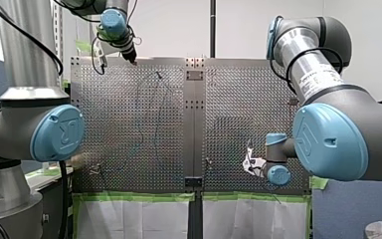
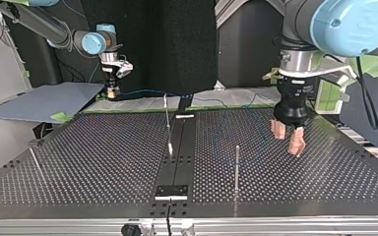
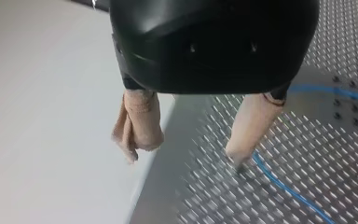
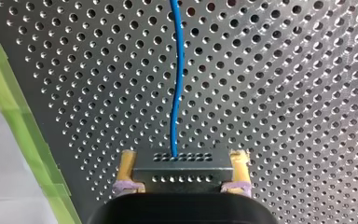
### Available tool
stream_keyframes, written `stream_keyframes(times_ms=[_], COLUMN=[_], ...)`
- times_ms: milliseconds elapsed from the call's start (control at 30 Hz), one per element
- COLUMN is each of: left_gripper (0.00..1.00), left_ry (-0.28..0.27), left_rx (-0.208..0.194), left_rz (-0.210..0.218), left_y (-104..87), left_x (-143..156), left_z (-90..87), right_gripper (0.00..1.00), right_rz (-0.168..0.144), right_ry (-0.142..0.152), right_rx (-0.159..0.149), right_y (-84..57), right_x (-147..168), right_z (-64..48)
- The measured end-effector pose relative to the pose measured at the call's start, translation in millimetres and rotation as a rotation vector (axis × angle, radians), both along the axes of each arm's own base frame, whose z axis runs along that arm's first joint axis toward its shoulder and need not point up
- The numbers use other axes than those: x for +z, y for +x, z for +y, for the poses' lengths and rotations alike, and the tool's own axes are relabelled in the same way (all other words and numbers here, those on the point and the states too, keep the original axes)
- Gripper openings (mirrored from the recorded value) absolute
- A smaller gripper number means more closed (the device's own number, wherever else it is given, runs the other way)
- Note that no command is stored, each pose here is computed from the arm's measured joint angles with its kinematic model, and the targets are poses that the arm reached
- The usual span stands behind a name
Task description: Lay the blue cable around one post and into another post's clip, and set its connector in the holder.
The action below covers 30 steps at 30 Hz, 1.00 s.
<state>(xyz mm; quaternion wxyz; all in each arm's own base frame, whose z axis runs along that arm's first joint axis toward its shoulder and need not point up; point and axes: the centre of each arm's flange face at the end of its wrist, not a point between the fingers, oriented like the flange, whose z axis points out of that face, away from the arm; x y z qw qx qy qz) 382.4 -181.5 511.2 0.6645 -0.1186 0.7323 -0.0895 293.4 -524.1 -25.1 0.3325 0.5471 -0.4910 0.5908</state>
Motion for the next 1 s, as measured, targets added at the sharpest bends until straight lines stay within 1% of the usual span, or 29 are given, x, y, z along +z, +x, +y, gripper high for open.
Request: stream_keyframes(times_ms=[67,167,267,333,433,600,700,767,867,1000], left_gripper=[1.00,1.00,1.00,1.00,1.00,1.00,1.00,1.00,1.00,1.00], left_ry=[0.018,0.047,0.078,0.099,0.129,0.178,0.211,0.237,0.273,0.316], left_rx=[-0.025,-0.063,-0.106,-0.126,-0.136,-0.143,-0.149,-0.154,-0.174,-0.201], left_rz=[-0.013,-0.022,-0.015,-0.004,0.011,0.019,0.042,0.072,0.119,0.166], left_y=[-6.8,-12.8,-13.7,-11.9,-8.9,-10.7,-10.9,-7.7,-3.2,-4.3], left_x=[14.8,31.0,40.2,43.1,47.3,61.4,61.9,56.4,45.7,37.7], left_z=[-2.0,-5.9,-12.2,-16.1,-19.0,-19.3,-21.2,-23.0,-26.9,-30.5], right_gripper=[0.61,0.61,0.61,0.61,0.61,0.61,0.61,0.61,0.61,0.61], right_rz=[0.000,0.002,0.002,0.002,0.005,0.008,0.008,0.006,0.006,0.005], right_ry=[0.001,0.004,0.005,0.006,0.010,0.014,0.014,0.014,0.013,0.015], right_rx=[0.000,0.000,-0.001,-0.001,-0.001,-0.001,-0.001,-0.001,-0.001,-0.001], right_y=[0.4,1.0,1.2,1.4,1.5,1.6,2.0,2.1,2.2,2.3], right_x=[0.6,1.7,2.8,2.9,2.6,2.3,2.4,2.4,2.4,2.4], right_z=[-1.3,-3.8,-6.1,-6.4,-6.1,-5.7,-5.5,-5.6,-5.5,-5.4])
